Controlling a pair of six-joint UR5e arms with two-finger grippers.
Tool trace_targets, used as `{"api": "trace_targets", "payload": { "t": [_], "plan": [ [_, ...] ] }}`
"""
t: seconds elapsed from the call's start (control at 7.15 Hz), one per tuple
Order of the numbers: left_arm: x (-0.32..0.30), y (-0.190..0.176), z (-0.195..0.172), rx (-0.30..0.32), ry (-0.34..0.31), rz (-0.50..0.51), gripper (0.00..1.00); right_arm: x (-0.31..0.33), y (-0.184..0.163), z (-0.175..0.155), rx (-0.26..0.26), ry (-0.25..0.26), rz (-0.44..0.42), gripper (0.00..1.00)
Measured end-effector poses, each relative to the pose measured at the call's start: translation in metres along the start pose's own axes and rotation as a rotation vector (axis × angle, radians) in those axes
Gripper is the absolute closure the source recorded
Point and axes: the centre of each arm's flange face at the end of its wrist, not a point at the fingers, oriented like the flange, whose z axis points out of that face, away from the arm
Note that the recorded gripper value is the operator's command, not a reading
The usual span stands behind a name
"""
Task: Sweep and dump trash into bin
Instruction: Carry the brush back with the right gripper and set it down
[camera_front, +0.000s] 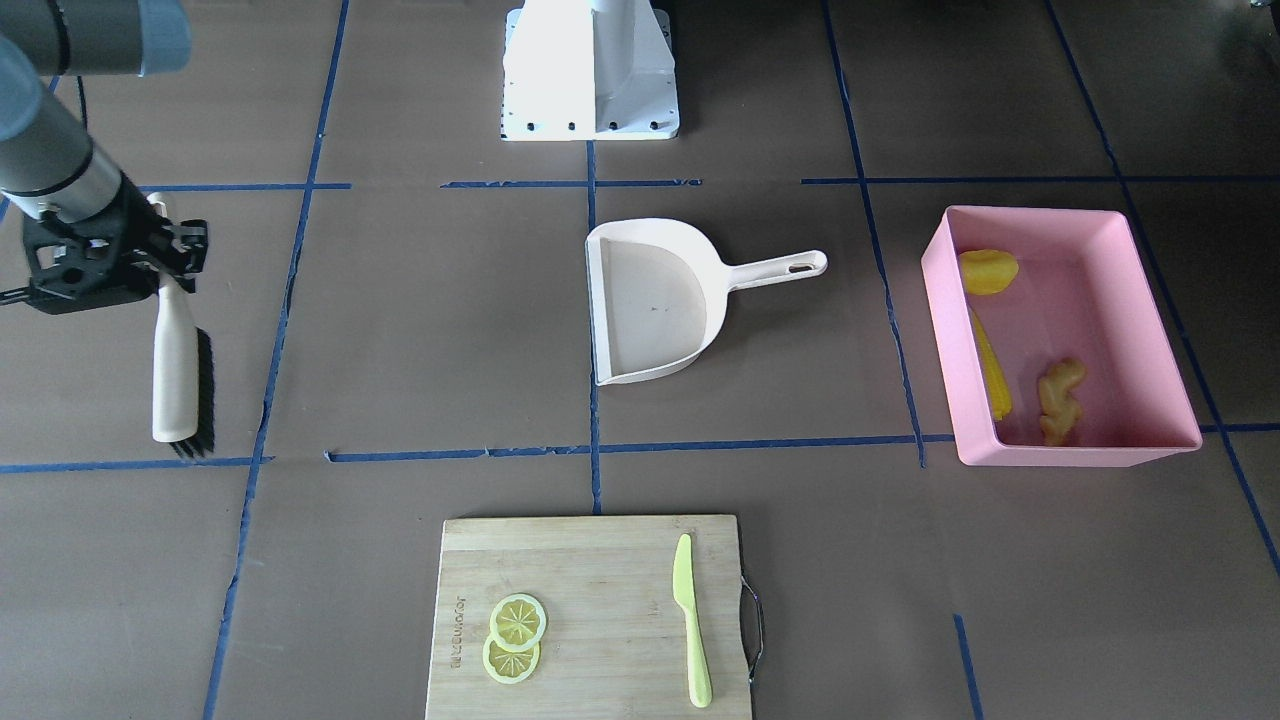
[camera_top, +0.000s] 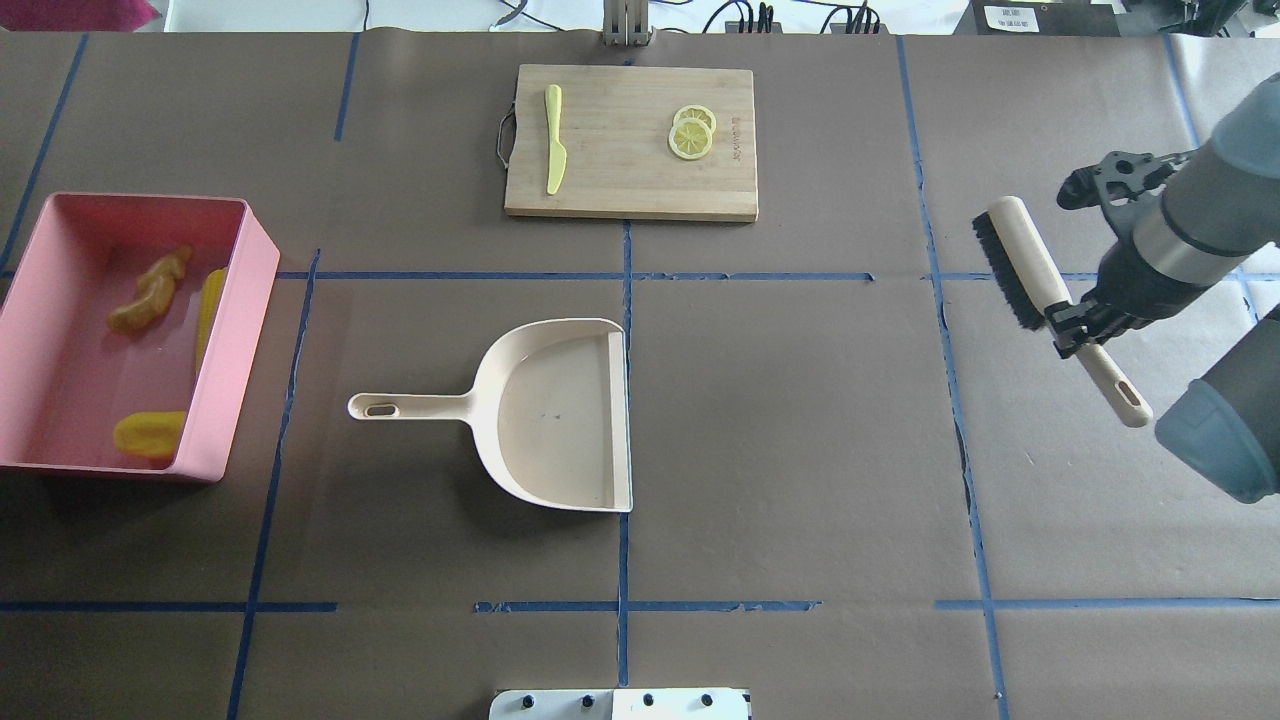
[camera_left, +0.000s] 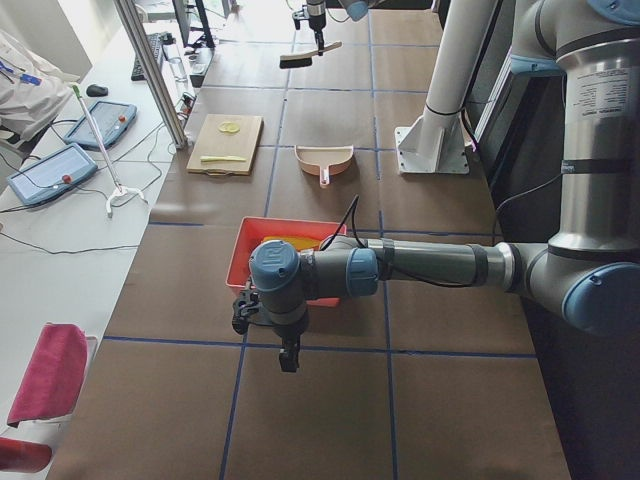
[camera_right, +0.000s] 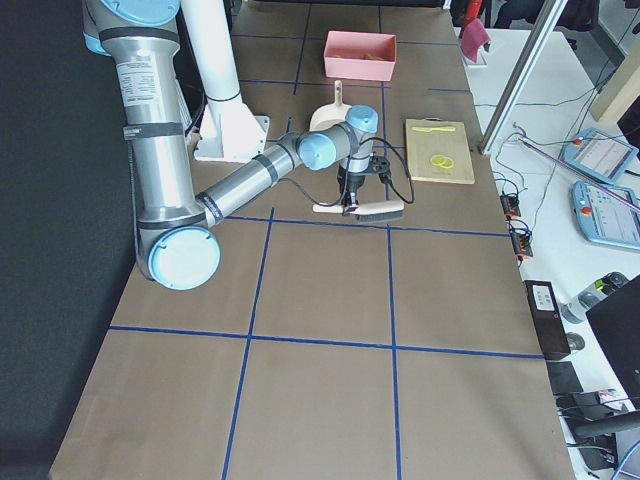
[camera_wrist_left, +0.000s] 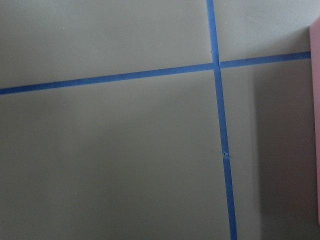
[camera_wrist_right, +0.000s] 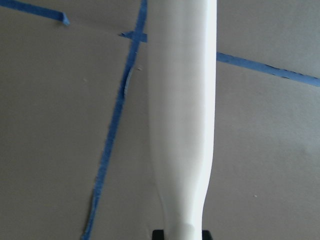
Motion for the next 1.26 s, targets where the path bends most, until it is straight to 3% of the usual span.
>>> {"api": "trace_targets", "payload": {
  "t": [0.28, 0.56, 0.98, 1.26],
  "plan": [
    [0.008, 0.002, -0.009, 0.006, 0.001, 0.005, 0.0, 0.081, 0.054, 0.02, -0.018, -0.017, 0.019, 1.0],
    [0.013, 0.004, -0.015, 0.017, 0.0, 0.012, 0.0, 0.124, 0.102, 0.044, -0.018, -0.029, 0.119, 1.0],
    [0.016, 0.005, -0.018, 0.023, -0.001, 0.018, 0.0, 0.163, 0.134, 0.087, 0.053, -0.073, 0.243, 0.99],
    [0.018, 0.008, -0.019, 0.025, -0.001, 0.02, 0.0, 0.161, 0.14, 0.104, 0.048, -0.09, 0.272, 0.92]
  ]
}}
